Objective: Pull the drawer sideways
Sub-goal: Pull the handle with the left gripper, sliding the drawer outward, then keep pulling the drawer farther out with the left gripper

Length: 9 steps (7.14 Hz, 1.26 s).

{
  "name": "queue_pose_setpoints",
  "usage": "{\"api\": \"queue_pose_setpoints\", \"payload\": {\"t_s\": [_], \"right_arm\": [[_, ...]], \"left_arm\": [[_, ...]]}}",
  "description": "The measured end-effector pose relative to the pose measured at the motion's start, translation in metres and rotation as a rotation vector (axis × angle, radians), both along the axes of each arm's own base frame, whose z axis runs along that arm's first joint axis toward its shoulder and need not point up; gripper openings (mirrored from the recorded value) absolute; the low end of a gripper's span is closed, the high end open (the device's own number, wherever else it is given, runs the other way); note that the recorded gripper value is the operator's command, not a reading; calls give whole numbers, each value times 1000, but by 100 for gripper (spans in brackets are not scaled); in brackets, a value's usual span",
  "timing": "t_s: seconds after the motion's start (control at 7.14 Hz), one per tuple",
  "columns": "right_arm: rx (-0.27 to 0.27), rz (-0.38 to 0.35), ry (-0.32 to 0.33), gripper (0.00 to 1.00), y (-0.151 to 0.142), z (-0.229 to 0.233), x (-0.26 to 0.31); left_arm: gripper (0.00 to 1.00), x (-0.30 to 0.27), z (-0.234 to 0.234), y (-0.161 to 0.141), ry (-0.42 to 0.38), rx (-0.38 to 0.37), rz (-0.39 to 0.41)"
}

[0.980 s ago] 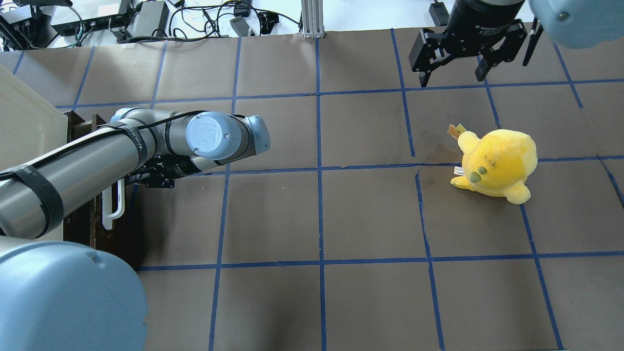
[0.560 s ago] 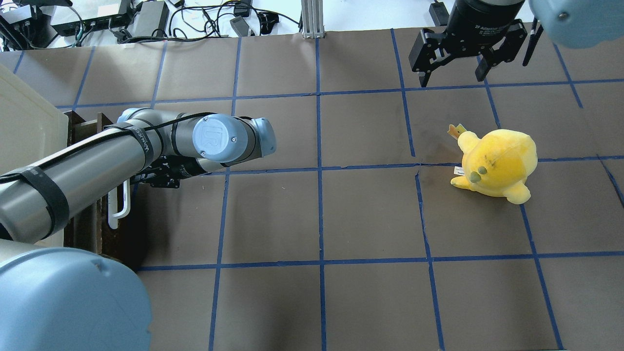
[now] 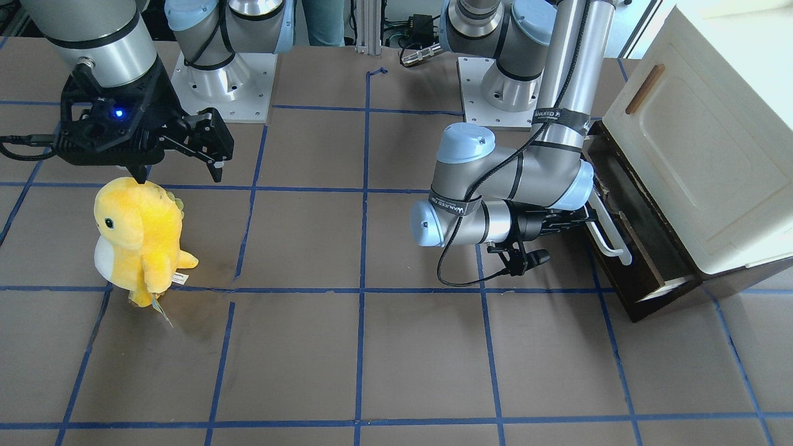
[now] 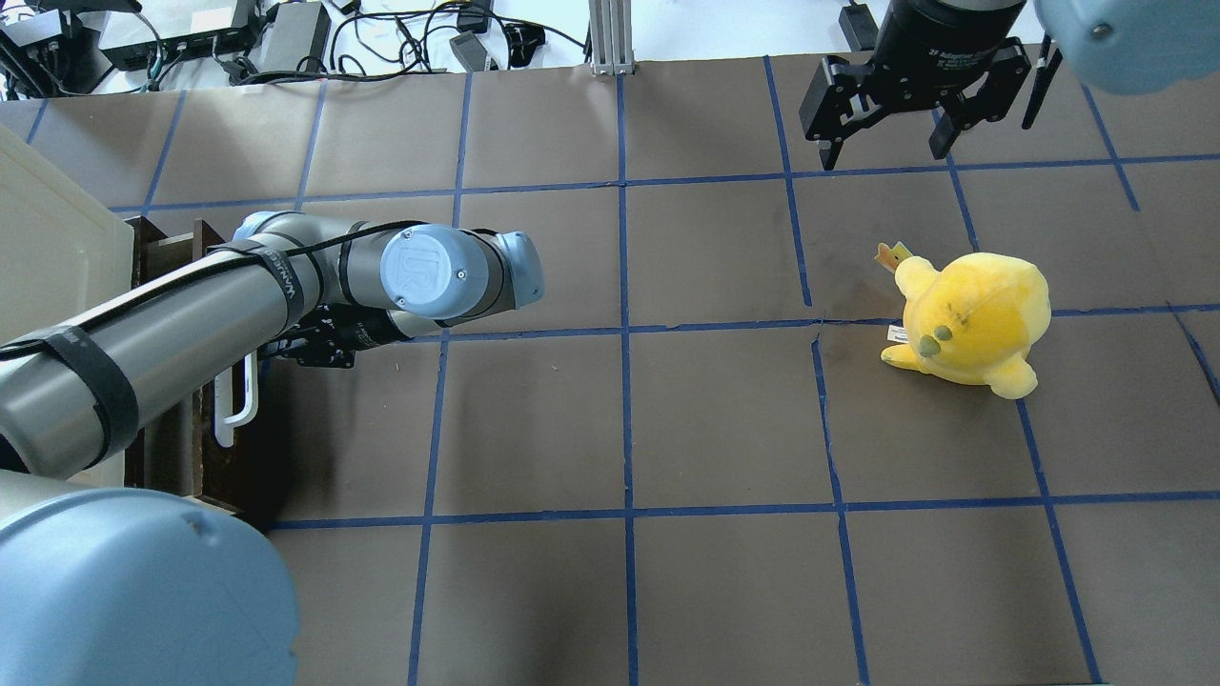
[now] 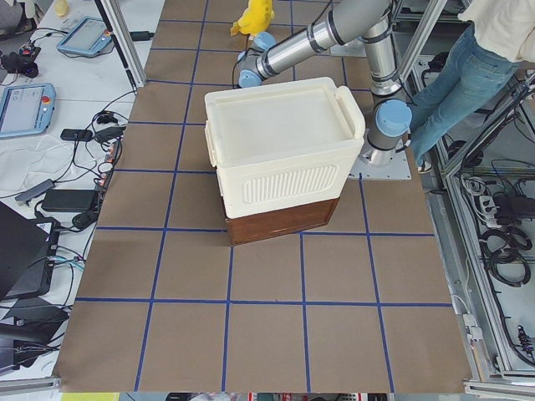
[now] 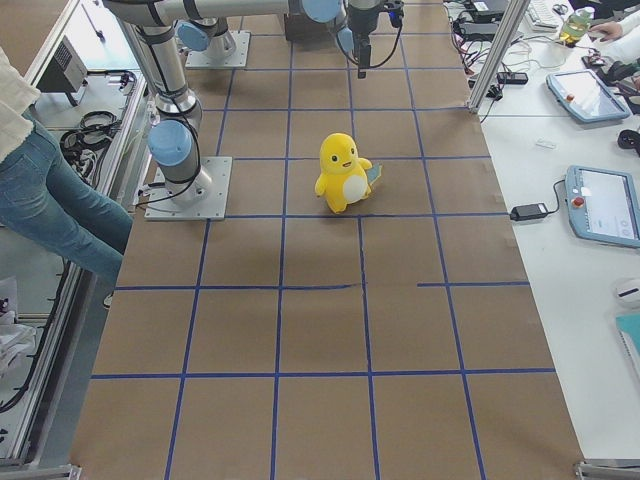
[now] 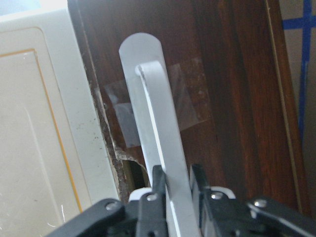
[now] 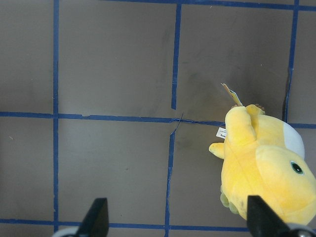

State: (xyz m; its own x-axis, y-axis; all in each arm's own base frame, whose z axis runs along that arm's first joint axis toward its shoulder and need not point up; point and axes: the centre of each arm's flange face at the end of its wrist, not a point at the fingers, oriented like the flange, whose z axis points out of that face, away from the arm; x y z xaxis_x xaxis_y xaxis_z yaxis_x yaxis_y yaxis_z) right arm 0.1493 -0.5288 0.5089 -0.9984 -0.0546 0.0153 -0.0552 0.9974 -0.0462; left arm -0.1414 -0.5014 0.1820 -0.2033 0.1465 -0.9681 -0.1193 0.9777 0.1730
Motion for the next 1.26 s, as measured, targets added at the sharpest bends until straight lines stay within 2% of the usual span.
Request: {"api": "queue_pose_setpoints", "payload": {"t_s": [1.26], "right_arm": [[0,0,0,100,0,0,0]], "left_arm": [[16,-6,3,0,6,-4,-10]]}}
